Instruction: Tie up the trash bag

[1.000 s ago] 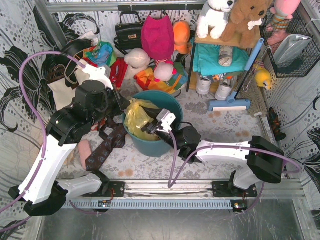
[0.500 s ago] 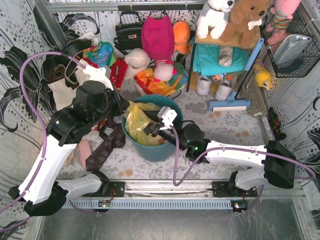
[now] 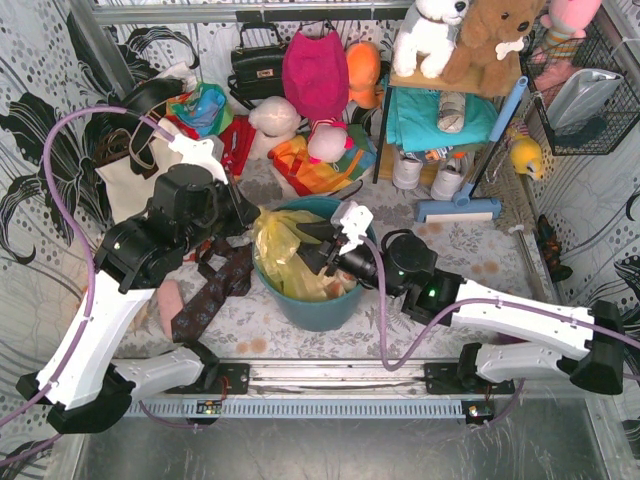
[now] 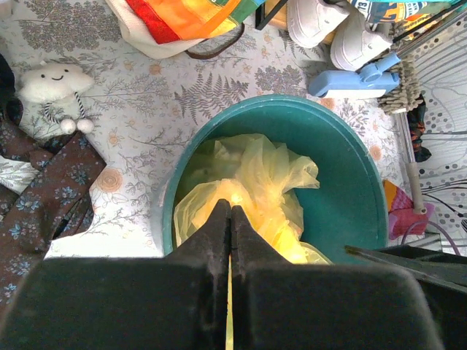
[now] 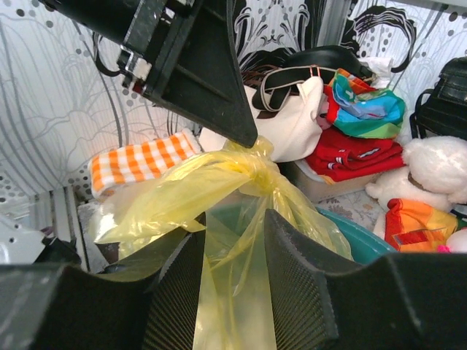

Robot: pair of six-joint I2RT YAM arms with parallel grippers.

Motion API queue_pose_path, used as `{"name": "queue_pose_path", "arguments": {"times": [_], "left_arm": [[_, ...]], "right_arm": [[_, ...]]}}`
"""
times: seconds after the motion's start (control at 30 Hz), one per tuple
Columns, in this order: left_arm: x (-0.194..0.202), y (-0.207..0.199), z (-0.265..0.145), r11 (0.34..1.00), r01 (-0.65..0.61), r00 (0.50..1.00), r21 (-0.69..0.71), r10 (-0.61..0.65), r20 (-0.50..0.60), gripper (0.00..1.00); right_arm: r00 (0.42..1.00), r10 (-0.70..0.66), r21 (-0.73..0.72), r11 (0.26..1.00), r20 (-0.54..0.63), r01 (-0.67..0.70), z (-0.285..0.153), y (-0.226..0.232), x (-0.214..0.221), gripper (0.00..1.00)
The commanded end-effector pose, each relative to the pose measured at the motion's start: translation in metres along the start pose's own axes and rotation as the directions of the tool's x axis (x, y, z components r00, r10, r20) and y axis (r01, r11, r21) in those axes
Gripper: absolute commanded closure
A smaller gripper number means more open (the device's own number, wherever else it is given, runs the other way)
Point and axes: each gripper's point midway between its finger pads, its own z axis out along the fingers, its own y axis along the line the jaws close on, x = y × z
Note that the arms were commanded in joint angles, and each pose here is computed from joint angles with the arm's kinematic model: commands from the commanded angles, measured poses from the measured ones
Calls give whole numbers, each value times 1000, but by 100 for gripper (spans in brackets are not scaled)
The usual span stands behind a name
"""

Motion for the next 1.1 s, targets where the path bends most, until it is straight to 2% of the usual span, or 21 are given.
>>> {"name": "queue_pose_path", "arguments": {"times": [0.0,0.2,0.37,0.57,0.63,0.73,1.07], "left_arm": [[-3,-7,-5,999,14,1000,44,-15,23,100],[2,-13,-3,996,13,1000,83,-14,8,100],[5,-24,0,990,4,1000,142,-2,-12,100],[2,-25,-2,989,-2,1000,149,3,-1,100],[2,-27,-2,988,0,1000,155,0,-1,100],[2,-28,-2,987,2,1000,161,-2,1,100],[2,-30,0,985,2,1000,171,-1,-4,100]], "right_arm": [[999,28,-63,998,-39,-30,-13,9,-19,61],[994,100,-204,973,-37,-105,-40,33,-43,57],[965,258,-179,949,-39,-261,-39,34,-64,55],[876,473,11,880,-96,-474,-35,16,-68,56],[831,535,130,844,-150,-520,-38,8,-55,58],[765,603,225,796,-224,-562,-40,8,-44,58],[611,705,226,701,-360,-676,-30,43,-25,56]]}}
